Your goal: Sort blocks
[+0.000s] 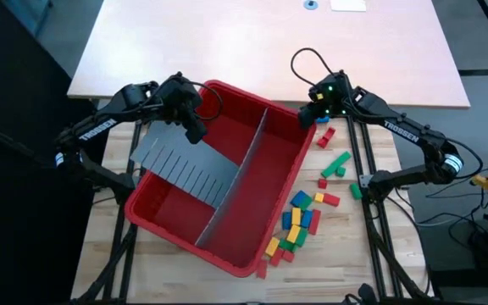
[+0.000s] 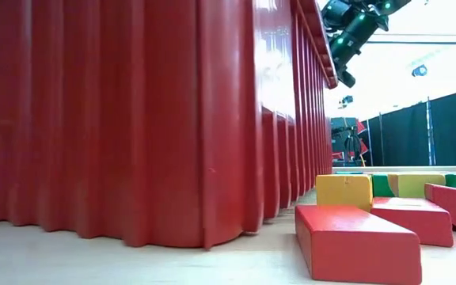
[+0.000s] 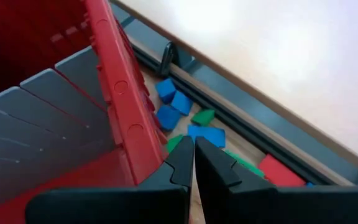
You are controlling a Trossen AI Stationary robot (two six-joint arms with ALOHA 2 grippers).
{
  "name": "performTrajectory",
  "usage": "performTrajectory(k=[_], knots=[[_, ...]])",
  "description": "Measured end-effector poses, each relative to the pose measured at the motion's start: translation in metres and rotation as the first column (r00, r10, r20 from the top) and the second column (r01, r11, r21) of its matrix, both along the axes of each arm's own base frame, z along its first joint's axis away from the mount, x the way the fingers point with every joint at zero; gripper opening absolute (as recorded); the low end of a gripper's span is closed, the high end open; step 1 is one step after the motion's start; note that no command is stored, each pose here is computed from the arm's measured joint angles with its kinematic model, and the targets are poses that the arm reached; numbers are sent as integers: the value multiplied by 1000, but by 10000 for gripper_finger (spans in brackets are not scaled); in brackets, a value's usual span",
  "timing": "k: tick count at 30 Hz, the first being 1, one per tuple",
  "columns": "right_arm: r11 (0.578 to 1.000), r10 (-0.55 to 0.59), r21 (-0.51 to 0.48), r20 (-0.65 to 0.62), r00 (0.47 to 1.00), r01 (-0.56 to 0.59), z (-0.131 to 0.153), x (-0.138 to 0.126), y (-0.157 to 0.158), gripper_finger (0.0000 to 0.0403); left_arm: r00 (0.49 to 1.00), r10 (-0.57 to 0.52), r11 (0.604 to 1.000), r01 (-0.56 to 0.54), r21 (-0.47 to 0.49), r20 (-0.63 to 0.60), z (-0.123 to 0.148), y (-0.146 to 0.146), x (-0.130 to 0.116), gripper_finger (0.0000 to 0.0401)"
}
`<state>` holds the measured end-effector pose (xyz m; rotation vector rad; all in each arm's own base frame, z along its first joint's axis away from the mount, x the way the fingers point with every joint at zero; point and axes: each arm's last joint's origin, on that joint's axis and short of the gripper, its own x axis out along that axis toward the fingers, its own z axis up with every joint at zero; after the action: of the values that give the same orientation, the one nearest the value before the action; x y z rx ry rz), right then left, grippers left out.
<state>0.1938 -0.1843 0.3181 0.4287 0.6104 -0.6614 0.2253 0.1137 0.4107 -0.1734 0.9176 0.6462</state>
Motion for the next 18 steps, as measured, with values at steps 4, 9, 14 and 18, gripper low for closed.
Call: performTrajectory(k=[4,9,14,18], knots=[[999,-33,-25,-8,999,33,9,-5,4,0,1000,-7,1000,7,7,-7,0,1,0,0],[996,-61,-72,-51,997,57,29,-18,12,0,1000,13,1000,-13,15,-2,0,5,-2,0],[997,-57,-60,-67,996,53,45,-31,26,0,1000,25,999,-25,21,-3,1,9,-4,0],[999,-48,-9,-113,992,48,46,-41,39,0,999,31,999,-31,30,-11,1,14,-6,0]])
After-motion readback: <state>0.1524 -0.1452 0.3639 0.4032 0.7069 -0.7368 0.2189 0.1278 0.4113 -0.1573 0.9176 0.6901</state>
